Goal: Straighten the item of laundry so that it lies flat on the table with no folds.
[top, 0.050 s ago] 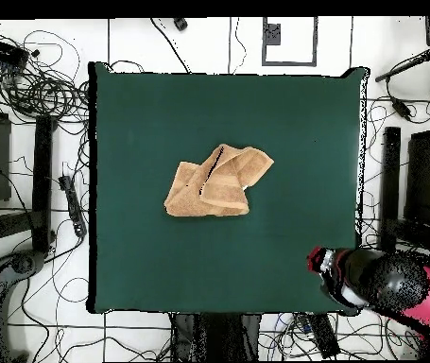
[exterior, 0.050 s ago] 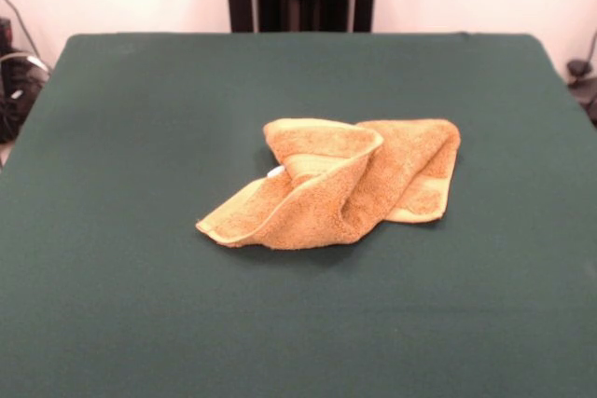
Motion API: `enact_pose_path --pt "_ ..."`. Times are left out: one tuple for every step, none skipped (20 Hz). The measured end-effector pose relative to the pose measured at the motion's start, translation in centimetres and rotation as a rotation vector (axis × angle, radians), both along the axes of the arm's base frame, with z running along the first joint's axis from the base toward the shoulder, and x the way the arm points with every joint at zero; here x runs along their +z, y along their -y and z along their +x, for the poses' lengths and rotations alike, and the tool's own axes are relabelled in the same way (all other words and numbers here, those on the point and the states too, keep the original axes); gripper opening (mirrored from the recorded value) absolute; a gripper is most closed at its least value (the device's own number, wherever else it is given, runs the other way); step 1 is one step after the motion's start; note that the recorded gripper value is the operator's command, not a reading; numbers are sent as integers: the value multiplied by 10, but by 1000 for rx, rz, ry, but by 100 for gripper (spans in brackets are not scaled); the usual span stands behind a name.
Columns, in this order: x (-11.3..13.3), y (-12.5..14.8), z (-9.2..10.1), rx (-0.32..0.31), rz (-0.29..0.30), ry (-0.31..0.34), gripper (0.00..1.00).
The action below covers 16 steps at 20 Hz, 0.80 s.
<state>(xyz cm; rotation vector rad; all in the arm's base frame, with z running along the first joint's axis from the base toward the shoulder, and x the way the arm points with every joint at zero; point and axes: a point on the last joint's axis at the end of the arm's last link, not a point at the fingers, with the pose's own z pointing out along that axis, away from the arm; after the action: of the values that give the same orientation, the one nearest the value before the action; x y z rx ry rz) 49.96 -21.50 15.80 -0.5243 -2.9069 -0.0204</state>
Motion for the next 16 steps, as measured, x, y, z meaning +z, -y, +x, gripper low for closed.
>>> enact_pose_path --pt "0 0 3 2 1 1 100" --pt "0 1 9 6 2 2 100" --pt "0 1 13 9 3 3 100" --pt "0 2 19 12 4 6 100" --pt "0 3 24 13 4 8 100" --pt "0 4 27 14 4 9 100" --pt "-1 8 39 16 3 16 100" --pt "-1 9 42 17 3 18 100" --pt "-2 10 46 18 4 21 100" --pt "-3 11 51 19 4 23 100" --pt "-5 14 63 22 7 29 100" --pt "-6 15 69 25 9 32 100" --pt "-7 15 74 28 11 34 100" --pt "-9 16 78 30 13 36 100" --pt "-11 17 87 33 15 39 100" --pt "-12 19 91 33 16 39 100"
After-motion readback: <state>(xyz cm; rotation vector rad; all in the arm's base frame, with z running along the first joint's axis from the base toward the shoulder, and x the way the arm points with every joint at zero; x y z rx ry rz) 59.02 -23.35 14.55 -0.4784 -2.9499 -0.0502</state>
